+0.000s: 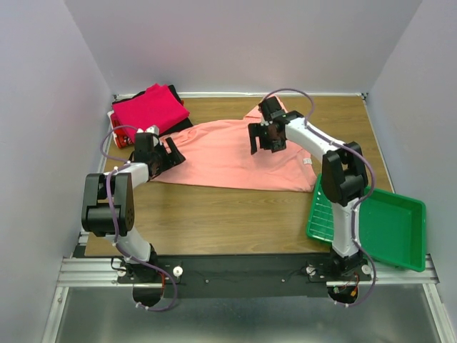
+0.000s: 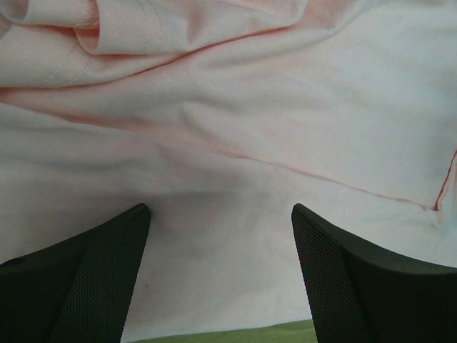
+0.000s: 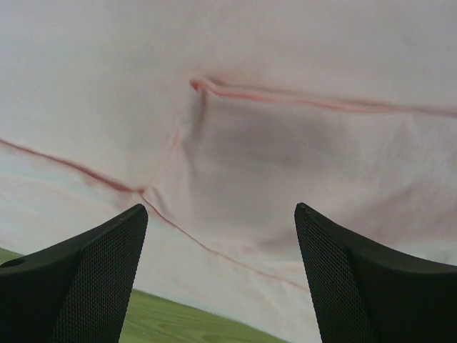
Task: Fold and stack the t-shirts
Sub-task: Fold the tshirt
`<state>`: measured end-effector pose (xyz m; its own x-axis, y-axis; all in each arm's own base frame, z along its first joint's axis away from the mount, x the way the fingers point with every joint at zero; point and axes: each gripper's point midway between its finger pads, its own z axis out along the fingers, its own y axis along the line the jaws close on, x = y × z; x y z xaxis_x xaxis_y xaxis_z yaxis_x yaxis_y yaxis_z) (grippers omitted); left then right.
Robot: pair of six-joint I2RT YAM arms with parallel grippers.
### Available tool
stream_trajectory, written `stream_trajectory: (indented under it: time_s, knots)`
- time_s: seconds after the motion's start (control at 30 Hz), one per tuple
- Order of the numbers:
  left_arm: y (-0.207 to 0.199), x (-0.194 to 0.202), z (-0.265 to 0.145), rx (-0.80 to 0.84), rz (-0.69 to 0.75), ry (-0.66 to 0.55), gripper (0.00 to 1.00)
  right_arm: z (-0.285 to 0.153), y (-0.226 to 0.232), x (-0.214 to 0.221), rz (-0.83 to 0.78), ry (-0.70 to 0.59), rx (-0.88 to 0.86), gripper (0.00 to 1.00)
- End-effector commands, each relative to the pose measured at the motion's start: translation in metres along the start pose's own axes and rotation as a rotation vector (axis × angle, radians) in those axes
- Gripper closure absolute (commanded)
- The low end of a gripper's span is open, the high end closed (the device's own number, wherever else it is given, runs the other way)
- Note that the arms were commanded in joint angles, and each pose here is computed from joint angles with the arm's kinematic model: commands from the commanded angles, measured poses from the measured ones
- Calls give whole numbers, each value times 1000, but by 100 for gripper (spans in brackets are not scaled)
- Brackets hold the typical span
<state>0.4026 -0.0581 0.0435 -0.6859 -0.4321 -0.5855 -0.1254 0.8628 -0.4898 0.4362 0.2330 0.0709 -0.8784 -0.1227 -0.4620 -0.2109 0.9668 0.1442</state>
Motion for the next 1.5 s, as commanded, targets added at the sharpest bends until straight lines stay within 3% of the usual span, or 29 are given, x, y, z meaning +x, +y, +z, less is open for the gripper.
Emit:
stream_trajectory:
  time_s: [0.0,0.4,0.63,0.87,1.17,1.33,1.47]
  knots:
    - [15,46,-8,-61,-60,140,12,-5,-9,16,36,-6,43,10]
    - [44,91,-26,-189,-93,265,11,24,-25,77,65,95,74,9]
    - [53,129,-50,-233,-150,342,11,0,-21,128,93,190,0,9]
    - [50,104,-75,-308,-170,270,9,-24,-16,166,138,251,-61,10]
    - [15,28,-62,-245,-119,132,11,-24,-5,96,73,112,-70,9]
    - [-31,15,-28,-137,-46,140,11,-19,4,60,68,50,-79,9]
    - [-42,26,-10,-61,-71,178,11,-1,-2,68,70,85,-49,9]
